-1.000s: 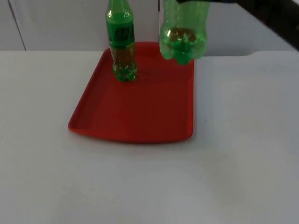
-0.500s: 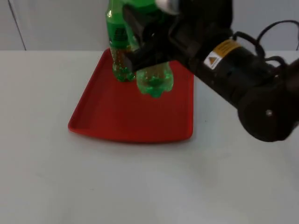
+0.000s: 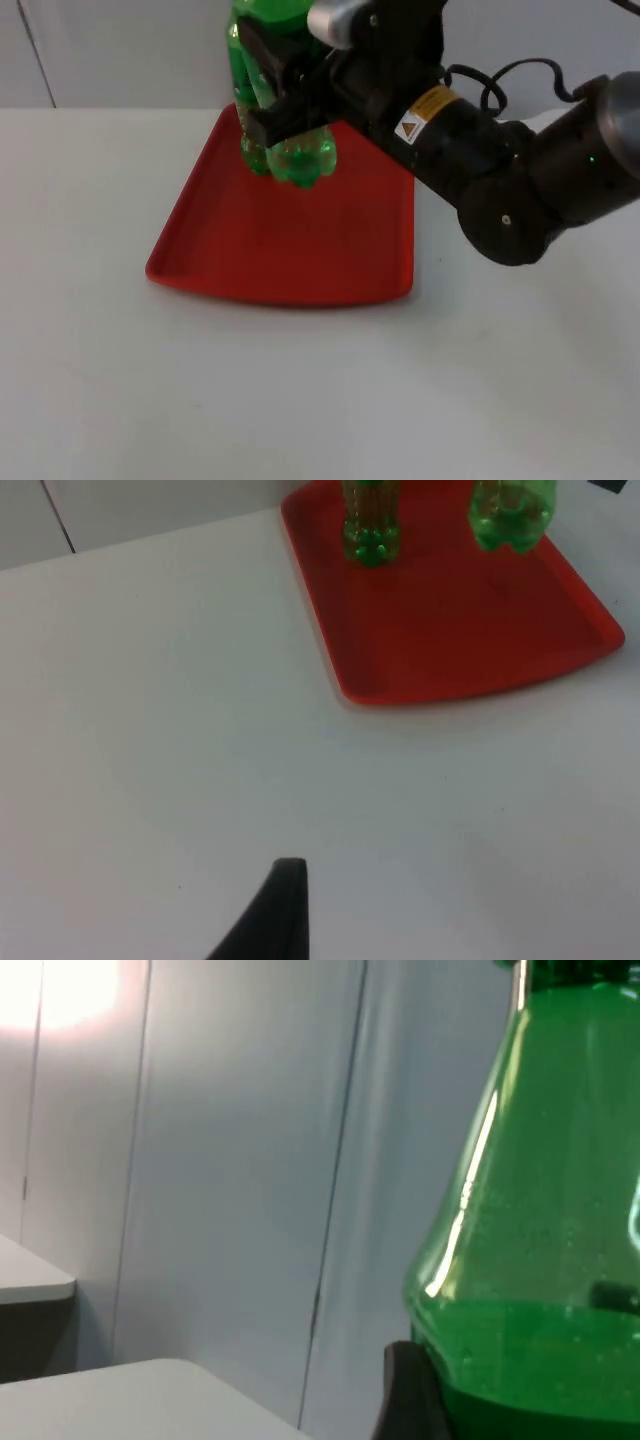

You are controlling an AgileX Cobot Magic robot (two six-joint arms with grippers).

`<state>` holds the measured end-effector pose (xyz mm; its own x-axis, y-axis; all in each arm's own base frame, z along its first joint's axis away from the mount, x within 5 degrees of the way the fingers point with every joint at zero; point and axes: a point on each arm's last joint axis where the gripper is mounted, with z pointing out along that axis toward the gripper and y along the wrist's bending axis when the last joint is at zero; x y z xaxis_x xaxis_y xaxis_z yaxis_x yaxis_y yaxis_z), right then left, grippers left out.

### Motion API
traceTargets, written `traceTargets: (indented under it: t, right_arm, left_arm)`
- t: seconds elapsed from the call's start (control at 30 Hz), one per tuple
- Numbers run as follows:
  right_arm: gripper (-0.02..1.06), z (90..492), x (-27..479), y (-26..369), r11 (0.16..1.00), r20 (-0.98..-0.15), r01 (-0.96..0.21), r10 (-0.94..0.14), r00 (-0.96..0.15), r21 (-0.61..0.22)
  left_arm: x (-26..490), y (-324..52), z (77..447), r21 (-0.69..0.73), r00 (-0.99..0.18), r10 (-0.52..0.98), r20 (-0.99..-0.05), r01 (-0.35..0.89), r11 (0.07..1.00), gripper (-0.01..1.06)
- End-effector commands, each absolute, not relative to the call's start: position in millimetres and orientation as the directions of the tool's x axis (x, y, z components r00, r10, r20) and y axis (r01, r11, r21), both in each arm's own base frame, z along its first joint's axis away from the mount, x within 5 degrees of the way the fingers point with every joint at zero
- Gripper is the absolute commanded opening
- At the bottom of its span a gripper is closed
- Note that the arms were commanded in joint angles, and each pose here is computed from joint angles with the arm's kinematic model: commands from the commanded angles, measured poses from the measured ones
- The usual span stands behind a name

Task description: Place the bottle upright on the tray.

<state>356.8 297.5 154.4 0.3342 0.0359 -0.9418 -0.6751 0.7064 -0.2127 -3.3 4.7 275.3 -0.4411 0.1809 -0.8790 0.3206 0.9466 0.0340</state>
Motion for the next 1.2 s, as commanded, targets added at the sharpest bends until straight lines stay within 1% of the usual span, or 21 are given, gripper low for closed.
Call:
traceTargets:
  t: [0.0,0.13,0.2,0.27,0.43,0.5,0.6,1.0,1.07,1.1,1.13,1.17]
  right_arm:
    - [0.0,155.3,359.3,298.2,0.686,-0.933,-0.695,0.065,0.355,-0.217]
    - [0.0,142.9,369.2,297.3,0.689,-0.934,-0.69,0.052,0.352,-0.222]
    - [0.0,133.2,374.3,299.0,0.672,-0.933,-0.701,0.04,0.359,-0.241]
    - [0.0,128.8,376.6,299.2,0.666,-0.934,-0.706,0.039,0.356,-0.241]
    - [0.0,108.9,384.4,304.3,0.667,-0.94,-0.709,0.038,0.339,-0.229]
    - [0.0,97.2,388.6,307.3,0.665,-0.949,-0.721,0.056,0.31,-0.196]
    - [0.0,87.7,391.5,308.4,0.665,-0.951,-0.721,0.051,0.304,-0.195]
    - [0.0,79.8,391.2,307.8,0.666,-0.955,-0.721,0.042,0.293,-0.192]
    - [0.04,79.8,391.2,307.8,0.666,-0.955,-0.721,0.042,0.293,-0.192]
    - [0.04,79.8,391.2,307.8,0.666,-0.955,-0.721,0.042,0.293,-0.192]
    - [0.08,79.8,391.2,307.8,0.666,-0.955,-0.721,0.042,0.293,-0.192]
    - [0.14,79.8,391.2,307.8,0.666,-0.955,-0.721,0.042,0.293,-0.192]
  left_arm:
    - [-3.6,4.0,274.3,0.026,-0.44,0.179,-0.88,0.331,0.943,1.05]
    - [-3.6,4.0,274.3,0.026,-0.44,0.179,-0.88,0.331,0.943,1.05]
    - [-3.6,4.0,274.3,0.026,-0.44,0.179,-0.88,0.331,0.943,1.05]
    - [-3.6,4.0,274.3,0.026,-0.44,0.179,-0.88,0.331,0.943,1.05]
    - [-3.6,4.0,274.3,0.026,-0.44,0.179,-0.88,0.331,0.943,1.05]
    - [-3.6,4.0,274.3,0.026,-0.44,0.179,-0.88,0.331,0.943,1.05]
    - [-3.6,4.0,274.3,0.026,-0.44,0.179,-0.88,0.331,0.943,1.05]
    - [-3.6,4.0,274.3,0.026,-0.44,0.179,-0.88,0.331,0.943,1.05]
    - [-3.6,4.0,274.3,0.026,-0.44,0.179,-0.88,0.331,0.943,1.05]
    - [-3.6,4.0,274.3,0.026,-0.44,0.179,-0.88,0.331,0.943,1.05]
    - [-3.6,4.0,274.3,0.026,-0.44,0.179,-0.88,0.331,0.943,1.05]
    - [-3.6,4.0,274.3,0.026,-0.44,0.179,-0.88,0.331,0.943,1.05]
